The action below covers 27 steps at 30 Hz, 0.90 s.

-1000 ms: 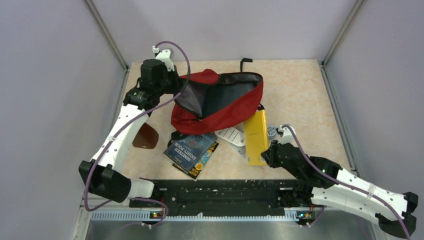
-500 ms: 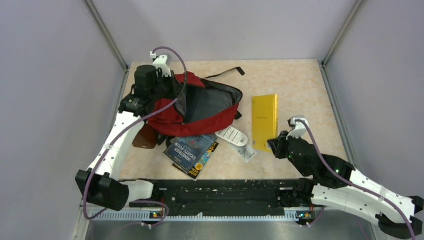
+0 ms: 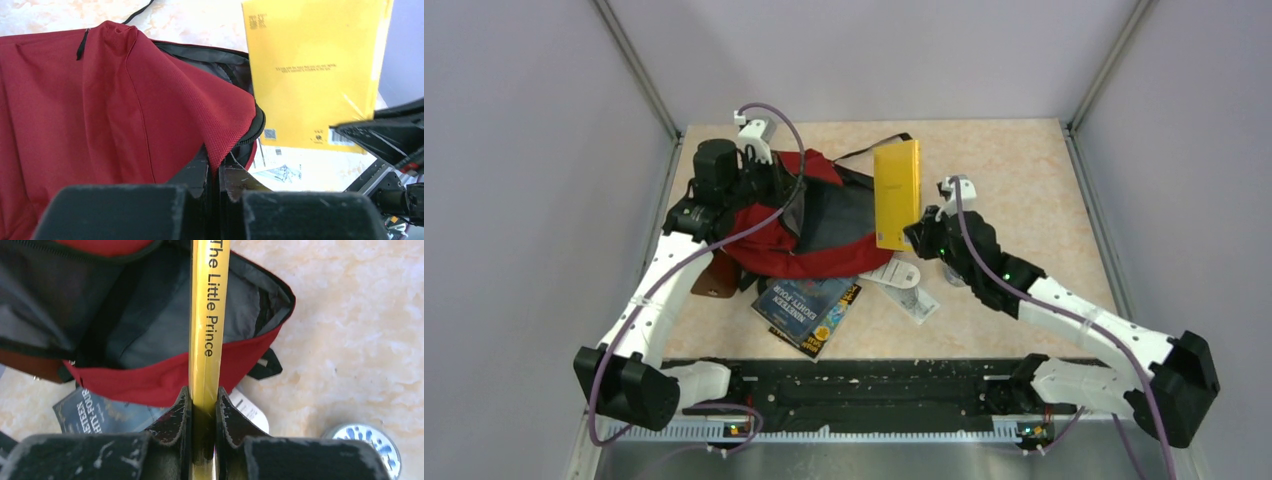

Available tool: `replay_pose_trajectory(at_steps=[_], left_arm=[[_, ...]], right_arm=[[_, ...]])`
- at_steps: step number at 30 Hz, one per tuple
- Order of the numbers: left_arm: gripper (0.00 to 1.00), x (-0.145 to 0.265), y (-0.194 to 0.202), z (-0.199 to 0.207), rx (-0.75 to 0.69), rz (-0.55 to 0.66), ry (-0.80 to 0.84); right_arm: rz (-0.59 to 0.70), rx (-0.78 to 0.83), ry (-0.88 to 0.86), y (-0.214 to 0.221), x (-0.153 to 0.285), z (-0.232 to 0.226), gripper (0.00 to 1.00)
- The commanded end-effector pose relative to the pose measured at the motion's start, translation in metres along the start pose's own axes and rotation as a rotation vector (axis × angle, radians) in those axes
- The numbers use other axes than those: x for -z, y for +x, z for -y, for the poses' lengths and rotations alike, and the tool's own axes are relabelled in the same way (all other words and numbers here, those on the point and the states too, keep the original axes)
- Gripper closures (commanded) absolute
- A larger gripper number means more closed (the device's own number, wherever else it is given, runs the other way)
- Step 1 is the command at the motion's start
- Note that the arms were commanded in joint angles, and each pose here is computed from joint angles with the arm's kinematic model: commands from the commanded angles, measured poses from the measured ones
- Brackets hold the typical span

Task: Pack the student bag
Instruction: Pick up the book from the center of the board, then place the book in the student bag.

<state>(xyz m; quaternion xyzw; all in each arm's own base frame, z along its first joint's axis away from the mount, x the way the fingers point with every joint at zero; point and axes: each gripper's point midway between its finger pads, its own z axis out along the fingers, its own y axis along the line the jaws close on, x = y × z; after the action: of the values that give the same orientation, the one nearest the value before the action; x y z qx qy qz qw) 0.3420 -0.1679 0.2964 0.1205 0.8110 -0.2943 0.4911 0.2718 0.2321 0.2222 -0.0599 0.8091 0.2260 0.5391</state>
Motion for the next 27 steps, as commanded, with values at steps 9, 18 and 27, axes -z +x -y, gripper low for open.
replay_pose_trajectory(at_steps=[9, 18, 27], left_arm=[[1.00, 0.000, -0.020, 0.024, -0.067, 0.082, 0.096], [1.00, -0.001, -0.018, 0.025, -0.070, 0.085, 0.093], [1.00, -0.005, -0.014, 0.028, -0.071, 0.073, 0.113]], right_arm=[[0.395, -0.118, -0.192, -0.104, -0.025, -0.045, 1.00], [0.109, -0.230, -0.263, -0.016, -0.043, -0.051, 1.00], [-0.115, -0.400, -0.416, 0.039, -0.020, -0.078, 1.00]])
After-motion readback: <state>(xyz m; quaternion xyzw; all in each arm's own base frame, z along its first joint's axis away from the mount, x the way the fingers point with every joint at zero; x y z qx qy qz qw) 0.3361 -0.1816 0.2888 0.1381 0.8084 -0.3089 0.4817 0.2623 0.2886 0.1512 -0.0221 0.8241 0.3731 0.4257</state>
